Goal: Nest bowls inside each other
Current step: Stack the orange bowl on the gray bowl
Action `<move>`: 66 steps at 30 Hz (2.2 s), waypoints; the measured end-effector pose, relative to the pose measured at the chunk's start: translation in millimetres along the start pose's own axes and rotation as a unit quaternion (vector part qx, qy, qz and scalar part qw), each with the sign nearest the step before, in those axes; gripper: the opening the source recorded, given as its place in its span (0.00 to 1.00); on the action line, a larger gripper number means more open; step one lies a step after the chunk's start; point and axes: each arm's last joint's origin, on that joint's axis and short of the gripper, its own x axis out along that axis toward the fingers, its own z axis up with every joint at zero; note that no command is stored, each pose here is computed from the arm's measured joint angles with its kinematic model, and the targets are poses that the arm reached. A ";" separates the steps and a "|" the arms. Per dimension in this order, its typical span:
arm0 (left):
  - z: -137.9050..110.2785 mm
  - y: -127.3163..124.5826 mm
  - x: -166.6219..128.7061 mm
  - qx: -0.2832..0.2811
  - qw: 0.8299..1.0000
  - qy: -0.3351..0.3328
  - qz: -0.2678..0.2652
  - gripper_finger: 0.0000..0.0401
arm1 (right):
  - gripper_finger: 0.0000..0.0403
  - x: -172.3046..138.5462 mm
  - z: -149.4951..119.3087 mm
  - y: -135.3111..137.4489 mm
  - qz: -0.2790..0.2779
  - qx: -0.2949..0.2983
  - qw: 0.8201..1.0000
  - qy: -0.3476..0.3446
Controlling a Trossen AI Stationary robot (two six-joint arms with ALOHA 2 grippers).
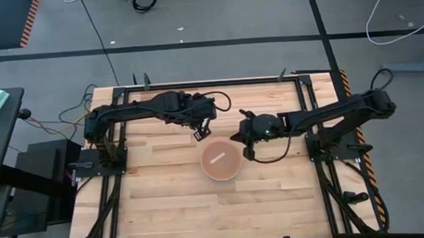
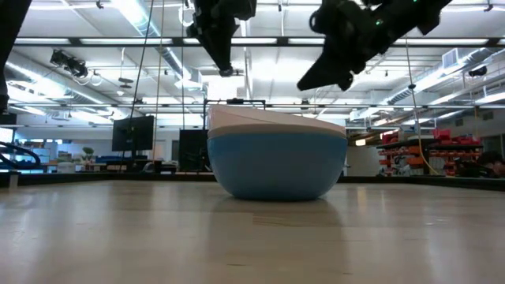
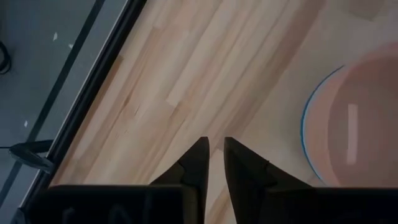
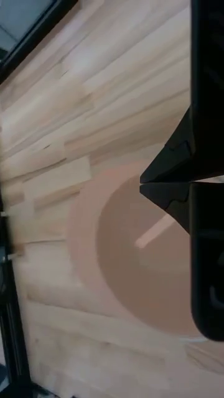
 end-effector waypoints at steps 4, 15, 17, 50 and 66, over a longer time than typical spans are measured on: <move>-0.4 0.0 -0.1 0.000 1.000 0.002 0.000 0.14 | 0.00 18.7 2.7 -9.6 0.028 0.007 0.999 -0.020; -0.3 0.0 -0.1 -0.001 1.000 0.001 0.000 0.12 | 0.00 57.9 -6.2 -36.0 0.066 0.035 0.997 -0.021; -0.3 -0.3 -0.2 -0.001 1.000 0.001 0.000 0.11 | 0.00 63.5 -9.0 -36.0 0.068 0.035 0.997 -0.019; -7.2 -21.8 -9.9 0.019 1.000 -0.016 -0.012 0.08 | 0.00 36.4 -31.0 40.0 0.062 -0.010 0.998 0.032; -5.5 -21.5 -9.4 0.015 1.000 -0.022 -0.013 0.08 | 0.00 27.7 -52.9 65.2 0.029 -0.008 0.999 0.029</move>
